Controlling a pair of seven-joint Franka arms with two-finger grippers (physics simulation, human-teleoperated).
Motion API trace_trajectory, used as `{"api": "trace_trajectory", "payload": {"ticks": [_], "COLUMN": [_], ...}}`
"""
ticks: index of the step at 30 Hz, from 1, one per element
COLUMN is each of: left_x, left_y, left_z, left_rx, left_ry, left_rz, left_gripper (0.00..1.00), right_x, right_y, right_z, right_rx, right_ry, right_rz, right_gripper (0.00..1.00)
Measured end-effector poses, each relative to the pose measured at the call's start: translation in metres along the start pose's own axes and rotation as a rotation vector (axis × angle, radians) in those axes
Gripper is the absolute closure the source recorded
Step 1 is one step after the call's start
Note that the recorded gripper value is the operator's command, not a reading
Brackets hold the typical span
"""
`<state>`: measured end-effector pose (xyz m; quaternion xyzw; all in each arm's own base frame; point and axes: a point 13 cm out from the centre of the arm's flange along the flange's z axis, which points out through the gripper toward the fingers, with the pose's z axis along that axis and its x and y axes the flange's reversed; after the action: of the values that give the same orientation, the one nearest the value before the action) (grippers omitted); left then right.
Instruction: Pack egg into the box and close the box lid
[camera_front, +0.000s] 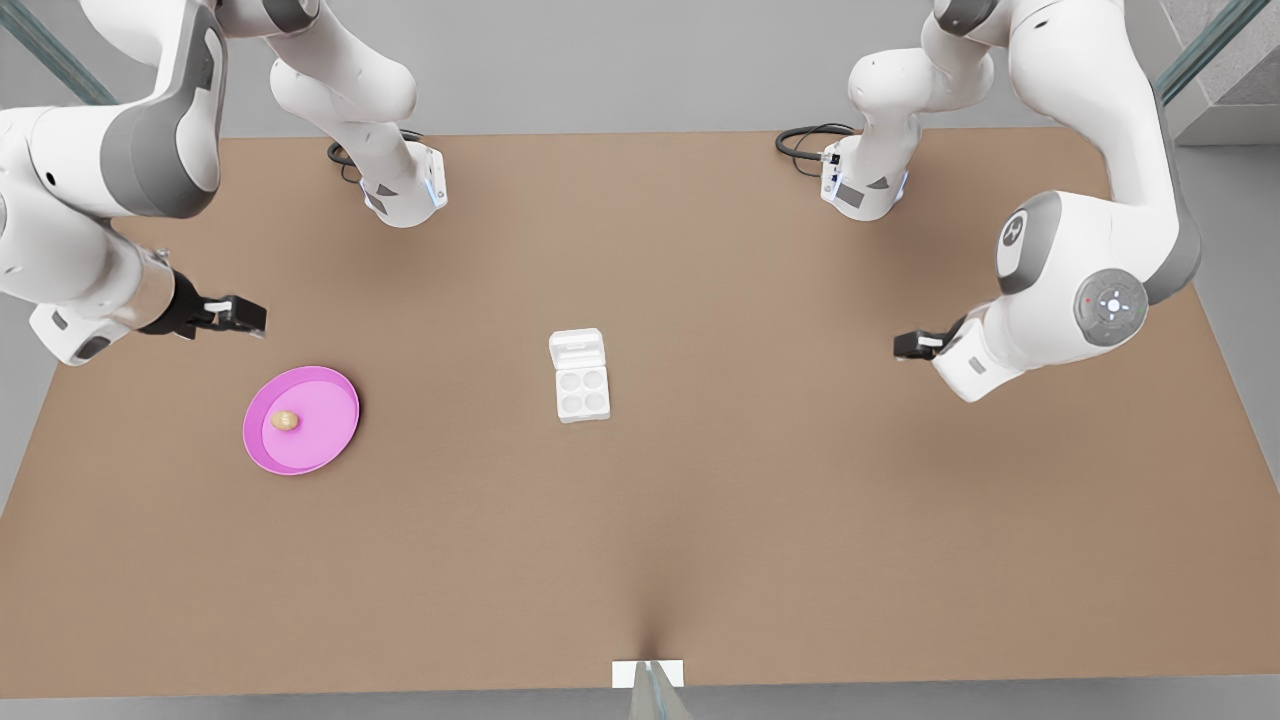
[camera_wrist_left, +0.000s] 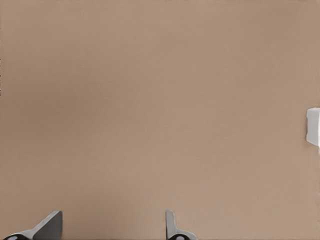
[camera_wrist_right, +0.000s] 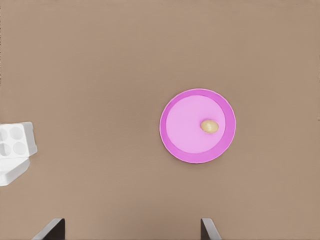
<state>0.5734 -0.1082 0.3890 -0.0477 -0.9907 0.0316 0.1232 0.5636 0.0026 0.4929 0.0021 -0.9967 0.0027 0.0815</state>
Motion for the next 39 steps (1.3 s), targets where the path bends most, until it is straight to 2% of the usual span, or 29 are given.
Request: {"api": "trace_trajectory", "payload": {"ticks": [4, 10, 14, 20, 22, 27, 34, 39], "left_x": [-0.013, -0.019, -0.021, -0.020, -0.020, -0.018, -0.017, -0.017], "left_y": [-0.009, -0.005, -0.004, -0.005, -0.005, -0.013, -0.014, -0.014], "left_z": [-0.009, 0.004, 0.005, 0.006, 0.006, 0.011, 0.013, 0.015], "left_rx": [0.009, 0.014, 0.016, 0.014, 0.014, 0.011, 0.006, 0.004], "left_ry": [-0.061, -0.032, -0.028, -0.022, -0.020, -0.008, -0.004, 0.001], "left_rz": [-0.009, -0.040, -0.055, -0.070, -0.074, -0.069, -0.077, -0.081], "left_gripper": [0.00, 0.00, 0.00, 0.00, 0.00, 0.00, 0.00, 0.00], "right_x": [-0.021, -0.074, -0.102, -0.121, -0.113, -0.041, -0.050, -0.056], "right_y": [0.000, -0.005, -0.040, -0.091, -0.097, -0.109, -0.117, -0.145], "right_z": [0.019, 0.137, 0.219, 0.295, 0.308, 0.330, 0.349, 0.365], "right_rx": [-0.004, -0.014, -0.016, 0.017, 0.030, 0.034, 0.028, 0.032], "right_ry": [-0.005, 0.122, 0.147, 0.085, 0.072, 0.055, -0.029, -0.052], "right_rz": [0.003, 0.008, 0.046, 0.046, 0.035, 0.030, 0.020, 0.033], "right_gripper": [0.00, 0.00, 0.00, 0.00, 0.00, 0.00, 0.00, 0.00]}}
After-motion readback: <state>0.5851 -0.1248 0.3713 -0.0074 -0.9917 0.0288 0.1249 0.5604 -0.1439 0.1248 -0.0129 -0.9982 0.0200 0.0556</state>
